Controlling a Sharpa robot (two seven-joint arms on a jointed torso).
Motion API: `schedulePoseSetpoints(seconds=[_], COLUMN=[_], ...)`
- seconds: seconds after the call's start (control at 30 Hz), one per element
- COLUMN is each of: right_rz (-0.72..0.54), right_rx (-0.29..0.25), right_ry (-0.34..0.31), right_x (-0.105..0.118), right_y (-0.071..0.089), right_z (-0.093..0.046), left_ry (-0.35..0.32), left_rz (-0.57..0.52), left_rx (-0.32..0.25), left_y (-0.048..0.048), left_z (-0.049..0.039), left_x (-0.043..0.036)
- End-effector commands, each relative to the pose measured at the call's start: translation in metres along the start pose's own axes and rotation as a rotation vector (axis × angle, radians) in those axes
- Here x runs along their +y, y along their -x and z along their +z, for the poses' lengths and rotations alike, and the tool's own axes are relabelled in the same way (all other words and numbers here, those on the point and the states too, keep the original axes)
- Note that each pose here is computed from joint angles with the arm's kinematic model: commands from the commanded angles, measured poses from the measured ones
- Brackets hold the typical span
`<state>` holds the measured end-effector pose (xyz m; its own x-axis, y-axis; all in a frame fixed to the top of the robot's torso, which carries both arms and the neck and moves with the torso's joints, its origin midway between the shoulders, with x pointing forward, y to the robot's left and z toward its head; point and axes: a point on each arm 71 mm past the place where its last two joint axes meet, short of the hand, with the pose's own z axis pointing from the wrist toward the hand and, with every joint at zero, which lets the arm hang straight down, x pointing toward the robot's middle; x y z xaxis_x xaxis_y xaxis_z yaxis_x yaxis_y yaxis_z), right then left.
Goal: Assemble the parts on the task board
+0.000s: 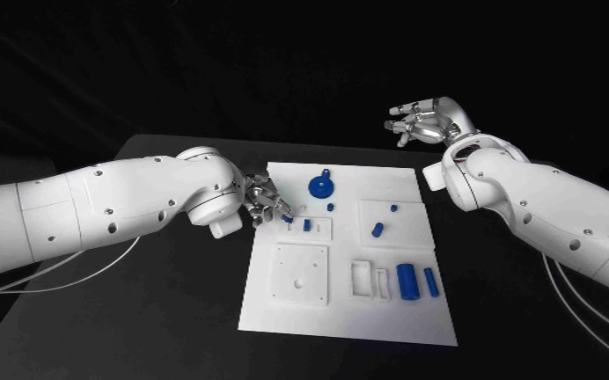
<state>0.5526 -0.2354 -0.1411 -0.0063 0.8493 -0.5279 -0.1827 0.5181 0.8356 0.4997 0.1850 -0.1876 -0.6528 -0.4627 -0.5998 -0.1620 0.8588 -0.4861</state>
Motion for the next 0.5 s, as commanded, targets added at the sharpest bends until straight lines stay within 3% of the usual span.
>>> schedulePoseSetpoints(seconds=[0.03, 0.5], right_rz=[-0.003, -0.003], right_rx=[0.013, 0.008], right_ry=[0.006, 0.005], right_x=[0.0006, 0.0005], right_y=[-0.0011, -0.0003], right_z=[-0.0002, -0.0004], left_ry=[0.005, 0.022], left_rz=[0.023, 0.061], left_rx=[-0.024, 0.001], left_y=[-0.001, -0.0063], left_z=[0.0012, 0.0052], left_x=[-0.0015, 0.0008])
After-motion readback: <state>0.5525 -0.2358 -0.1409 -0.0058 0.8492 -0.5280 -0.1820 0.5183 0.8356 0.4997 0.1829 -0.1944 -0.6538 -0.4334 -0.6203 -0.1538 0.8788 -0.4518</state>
